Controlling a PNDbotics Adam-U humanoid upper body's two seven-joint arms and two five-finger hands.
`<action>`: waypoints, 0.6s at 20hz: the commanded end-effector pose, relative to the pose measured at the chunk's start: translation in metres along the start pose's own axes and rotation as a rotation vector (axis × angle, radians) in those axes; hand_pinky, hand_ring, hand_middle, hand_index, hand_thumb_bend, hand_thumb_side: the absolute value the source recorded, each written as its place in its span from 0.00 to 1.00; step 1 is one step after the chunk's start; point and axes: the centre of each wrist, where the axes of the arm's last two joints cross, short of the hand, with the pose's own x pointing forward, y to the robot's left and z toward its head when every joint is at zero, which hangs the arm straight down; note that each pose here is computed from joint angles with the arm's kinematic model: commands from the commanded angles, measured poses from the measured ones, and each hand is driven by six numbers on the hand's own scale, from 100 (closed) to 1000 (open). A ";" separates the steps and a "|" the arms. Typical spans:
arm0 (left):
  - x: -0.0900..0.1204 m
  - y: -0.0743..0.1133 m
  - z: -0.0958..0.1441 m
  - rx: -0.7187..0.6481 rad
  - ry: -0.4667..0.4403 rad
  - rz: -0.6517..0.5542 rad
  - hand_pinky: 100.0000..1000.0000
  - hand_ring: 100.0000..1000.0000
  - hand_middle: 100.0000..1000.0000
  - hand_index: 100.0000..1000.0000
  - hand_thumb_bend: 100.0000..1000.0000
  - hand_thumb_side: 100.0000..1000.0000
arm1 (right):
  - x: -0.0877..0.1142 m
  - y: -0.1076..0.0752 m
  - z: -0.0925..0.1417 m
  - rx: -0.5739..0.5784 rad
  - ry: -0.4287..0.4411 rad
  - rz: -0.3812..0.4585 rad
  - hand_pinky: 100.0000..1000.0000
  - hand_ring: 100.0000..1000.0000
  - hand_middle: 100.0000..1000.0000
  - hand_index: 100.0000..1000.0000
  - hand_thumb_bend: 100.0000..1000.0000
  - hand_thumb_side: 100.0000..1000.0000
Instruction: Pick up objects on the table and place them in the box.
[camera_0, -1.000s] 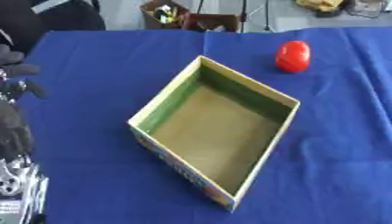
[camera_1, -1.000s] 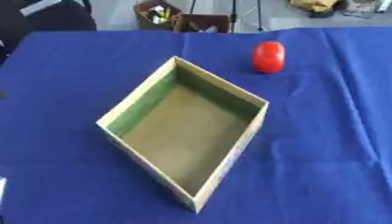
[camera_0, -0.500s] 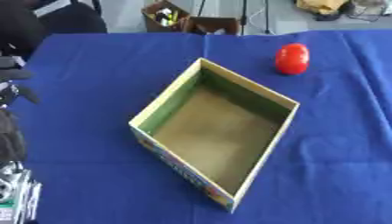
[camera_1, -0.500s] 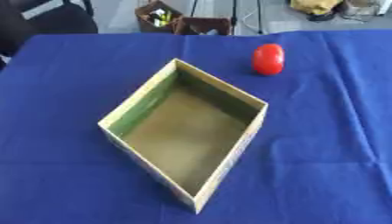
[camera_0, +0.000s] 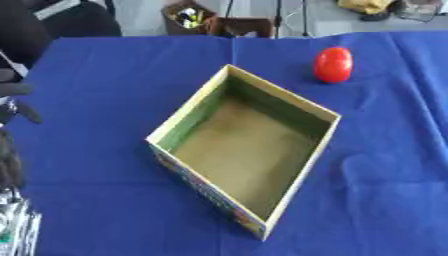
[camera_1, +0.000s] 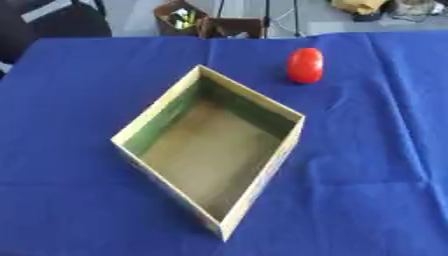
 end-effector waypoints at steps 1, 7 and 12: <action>0.006 0.002 -0.005 -0.017 -0.028 -0.004 0.20 0.49 0.54 0.68 0.00 0.93 | -0.005 -0.002 -0.017 0.041 0.033 0.045 0.72 0.72 0.75 0.85 0.19 1.00; 0.006 0.001 -0.006 -0.019 -0.032 -0.004 0.20 0.49 0.54 0.68 0.00 0.93 | -0.003 0.007 -0.057 0.117 0.088 0.059 0.73 0.74 0.76 0.86 0.25 1.00; 0.007 0.001 -0.007 -0.020 -0.035 -0.002 0.20 0.49 0.54 0.68 0.00 0.93 | 0.002 0.017 -0.088 0.182 0.136 0.048 0.74 0.74 0.76 0.86 0.31 1.00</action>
